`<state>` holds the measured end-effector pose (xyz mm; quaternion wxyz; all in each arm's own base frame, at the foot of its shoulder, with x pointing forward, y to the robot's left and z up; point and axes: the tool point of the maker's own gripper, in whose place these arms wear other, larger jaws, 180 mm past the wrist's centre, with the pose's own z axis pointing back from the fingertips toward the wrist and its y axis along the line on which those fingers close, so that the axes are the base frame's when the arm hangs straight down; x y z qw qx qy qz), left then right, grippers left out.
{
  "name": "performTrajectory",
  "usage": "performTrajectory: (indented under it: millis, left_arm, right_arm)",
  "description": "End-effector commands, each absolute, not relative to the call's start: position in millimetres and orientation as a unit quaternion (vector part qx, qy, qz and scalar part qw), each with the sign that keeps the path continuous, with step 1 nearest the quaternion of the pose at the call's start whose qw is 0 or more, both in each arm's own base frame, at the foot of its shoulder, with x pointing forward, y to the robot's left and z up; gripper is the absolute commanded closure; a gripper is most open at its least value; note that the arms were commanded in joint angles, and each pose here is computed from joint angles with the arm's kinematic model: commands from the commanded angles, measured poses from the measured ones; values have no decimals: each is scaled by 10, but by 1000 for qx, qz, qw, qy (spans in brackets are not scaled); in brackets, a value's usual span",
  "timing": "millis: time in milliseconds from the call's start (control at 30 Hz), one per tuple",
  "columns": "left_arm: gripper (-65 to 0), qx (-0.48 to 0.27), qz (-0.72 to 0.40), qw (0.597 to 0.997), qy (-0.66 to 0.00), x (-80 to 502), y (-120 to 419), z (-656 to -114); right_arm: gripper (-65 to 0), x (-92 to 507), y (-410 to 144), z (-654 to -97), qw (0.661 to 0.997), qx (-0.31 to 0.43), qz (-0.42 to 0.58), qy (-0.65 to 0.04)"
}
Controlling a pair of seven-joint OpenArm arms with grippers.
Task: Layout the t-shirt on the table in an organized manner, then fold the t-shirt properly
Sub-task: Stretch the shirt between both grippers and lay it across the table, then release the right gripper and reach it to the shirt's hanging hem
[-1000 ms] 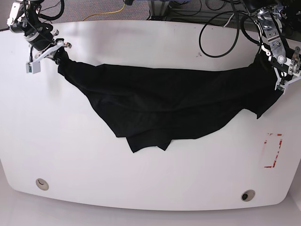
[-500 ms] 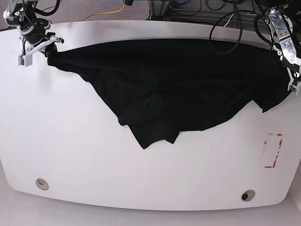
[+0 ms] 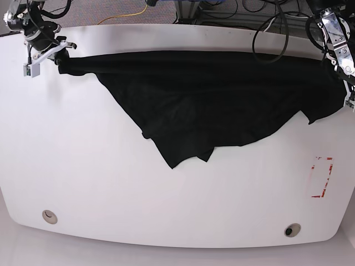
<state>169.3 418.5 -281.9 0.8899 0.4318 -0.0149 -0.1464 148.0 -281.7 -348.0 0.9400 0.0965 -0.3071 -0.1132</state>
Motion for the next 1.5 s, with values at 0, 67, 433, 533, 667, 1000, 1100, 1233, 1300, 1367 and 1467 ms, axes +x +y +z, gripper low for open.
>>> performTrajectory:
  millis: [0, 67, 433, 533, 667, 1000, 1100, 1233, 1300, 1367, 1467]
  left_arm:
    - [0, 455, -141, 879, -7, 1664, 4268, -2686]
    - [0, 454, -141, 880, -7, 1658, 4261, -2698]
    - [-99, 454, -143, 879, -6, 1663, 4255, -2701]
    - [-235, 454, -144, 879, -6, 1664, 4259, -2697]
    - [-358, 455, -142, 879, -6, 1660, 4268, -2688]
    - [-314, 455, -141, 879, -6, 1656, 4268, -2691]
    - [-321, 454, -141, 880, -6, 1655, 4264, -2696]
    - [-344, 454, -142, 880, -6, 1657, 4258, -2702]
    - [-360, 455, -142, 879, -6, 1657, 4263, -2696]
    - [-364, 456, -141, 879, -7, 1666, 4266, -2686]
    - [-363, 456, -141, 879, -8, 1674, 4266, -2681]
  right_arm:
    - [-2, 1502, -2846, -3412, 939, 91, -104, -315]
    - [-11, 1497, -2839, -3417, 939, 91, -105, -314]
    - [-430, 1412, -2831, -3511, 942, 76, -117, -304]
    - [-468, 1406, -2850, -3518, 944, 68, -115, -302]
    - [-466, 1411, -2858, -3511, 943, 68, -116, -303]
    - [-468, 1693, -2807, -3378, 927, 89, -116, -344]
    - [-468, 1913, -2734, -3253, 914, 111, -106, -376]
    - [-468, 2243, -2567, -3083, 895, 140, -74, -416]
    - [-468, 2428, -2389, -3054, 888, 164, -50, -426]
    - [-468, 2608, -2262, -3014, 881, 183, -36, -436]
    - [-468, 2806, -2115, -3068, 877, 210, -27, -432]
